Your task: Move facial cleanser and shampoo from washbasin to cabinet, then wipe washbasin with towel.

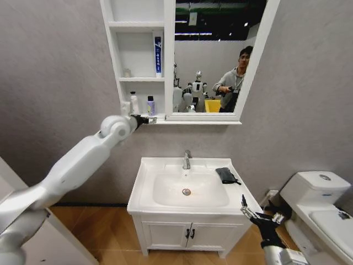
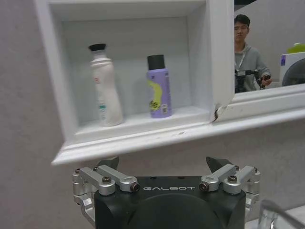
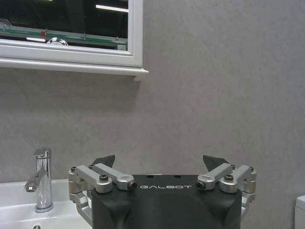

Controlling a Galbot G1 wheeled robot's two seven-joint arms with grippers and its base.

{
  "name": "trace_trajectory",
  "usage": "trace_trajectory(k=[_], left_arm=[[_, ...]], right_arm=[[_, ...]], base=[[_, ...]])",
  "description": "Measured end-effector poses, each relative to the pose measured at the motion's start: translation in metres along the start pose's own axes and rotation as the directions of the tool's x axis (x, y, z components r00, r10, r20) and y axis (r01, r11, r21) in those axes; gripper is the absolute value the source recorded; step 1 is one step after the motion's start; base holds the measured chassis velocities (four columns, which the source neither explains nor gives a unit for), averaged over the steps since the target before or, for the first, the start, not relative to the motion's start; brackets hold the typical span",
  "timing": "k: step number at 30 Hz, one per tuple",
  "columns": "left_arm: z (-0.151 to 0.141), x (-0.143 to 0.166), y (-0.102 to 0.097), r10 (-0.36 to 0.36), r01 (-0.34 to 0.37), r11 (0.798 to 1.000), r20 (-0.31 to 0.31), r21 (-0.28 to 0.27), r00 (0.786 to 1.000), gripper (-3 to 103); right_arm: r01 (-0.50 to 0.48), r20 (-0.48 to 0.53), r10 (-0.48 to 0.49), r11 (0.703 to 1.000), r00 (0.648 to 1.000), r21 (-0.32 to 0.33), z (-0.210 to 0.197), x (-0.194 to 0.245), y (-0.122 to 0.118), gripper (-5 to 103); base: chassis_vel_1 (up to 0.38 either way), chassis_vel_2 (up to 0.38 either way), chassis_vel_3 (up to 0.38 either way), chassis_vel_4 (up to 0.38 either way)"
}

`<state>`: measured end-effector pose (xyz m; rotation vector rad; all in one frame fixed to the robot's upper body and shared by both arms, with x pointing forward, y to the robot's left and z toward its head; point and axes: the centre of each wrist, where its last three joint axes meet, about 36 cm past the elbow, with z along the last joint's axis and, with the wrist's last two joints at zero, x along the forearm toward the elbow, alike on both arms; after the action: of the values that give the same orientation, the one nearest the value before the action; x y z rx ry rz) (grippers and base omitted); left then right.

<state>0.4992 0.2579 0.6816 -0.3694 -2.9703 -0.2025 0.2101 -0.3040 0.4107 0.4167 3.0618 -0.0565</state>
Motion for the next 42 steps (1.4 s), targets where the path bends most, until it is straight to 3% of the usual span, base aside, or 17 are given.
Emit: trace_trajectory(k=[2,3,6,9,12,15,18,20,24,27,35,42], left_arm=[[0.052,0.034,0.013,-0.049,0.052,0.994,0.035,-0.093,0.998,100],[0.052,0.034,0.013,-0.049,0.052,0.994,0.035,-0.093,0.998,100],[0.112,0.077,0.013,-0.078,0.085,0.983,0.053,-0.162,0.996,100],[0.138,0.099,0.005,-0.093,0.100,0.982,0.047,-0.162,0.995,100],[0.180,0.133,-0.008,-0.126,0.125,0.982,0.004,-0.145,0.992,100],[0.198,0.153,-0.009,-0.145,0.143,0.978,-0.005,-0.150,0.989,100],[0.218,0.177,-0.010,-0.128,0.123,0.983,-0.029,-0.136,0.991,100],[0.241,0.198,-0.013,-0.070,0.063,0.992,-0.060,-0.111,0.996,100],[0.256,0.202,-0.012,-0.027,0.022,0.997,-0.073,-0.072,0.997,100],[0.270,0.183,-0.007,-0.002,0.004,1.000,-0.063,0.029,0.998,100],[0.256,0.172,-0.004,-0.032,0.034,0.997,-0.044,0.064,0.999,100],[0.232,0.194,-0.005,-0.118,0.119,0.989,-0.020,0.085,0.993,100]], right_arm=[[-0.004,-0.002,0.004,1.000,1.000,0.004,0.003,0.002,-0.002,100],[-0.004,-0.002,0.004,1.000,1.000,0.004,0.003,0.002,-0.002,100],[0.008,-0.005,-0.008,1.000,1.000,0.017,0.008,0.002,0.000,100],[0.017,-0.008,-0.017,1.000,1.000,0.021,0.011,0.002,0.002,100],[0.029,-0.010,-0.029,0.999,1.000,0.022,0.015,0.002,0.005,100],[0.036,-0.008,-0.036,0.999,0.999,0.021,0.017,0.002,0.005,100],[0.045,-0.009,-0.045,0.999,0.999,0.024,0.020,0.002,0.006,100],[0.064,-0.015,-0.064,0.998,0.998,0.026,0.025,0.004,0.007,100],[0.095,-0.017,-0.095,0.995,0.995,0.028,0.030,0.005,0.007,100],[0.149,-0.007,-0.148,0.988,0.989,0.034,0.030,0.005,0.008,100],[0.196,0.017,-0.196,0.981,0.980,0.018,0.018,0.007,0.010,100],[0.228,0.051,-0.227,0.974,0.973,-0.004,0.006,0.008,0.013,100]], base=[[0.000,0.000,0.000,0.000],[0.000,0.000,0.000,0.000],[0.000,0.000,0.000,0.000],[0.000,0.000,0.000,0.000],[0.000,0.000,0.000,0.000],[0.000,0.000,0.000,0.000],[0.000,0.000,0.000,0.000],[0.000,0.000,0.000,0.000],[0.000,0.000,0.000,0.000],[0.000,0.000,0.000,0.000],[0.000,0.000,0.000,0.000],[0.000,0.000,0.000,0.000]])
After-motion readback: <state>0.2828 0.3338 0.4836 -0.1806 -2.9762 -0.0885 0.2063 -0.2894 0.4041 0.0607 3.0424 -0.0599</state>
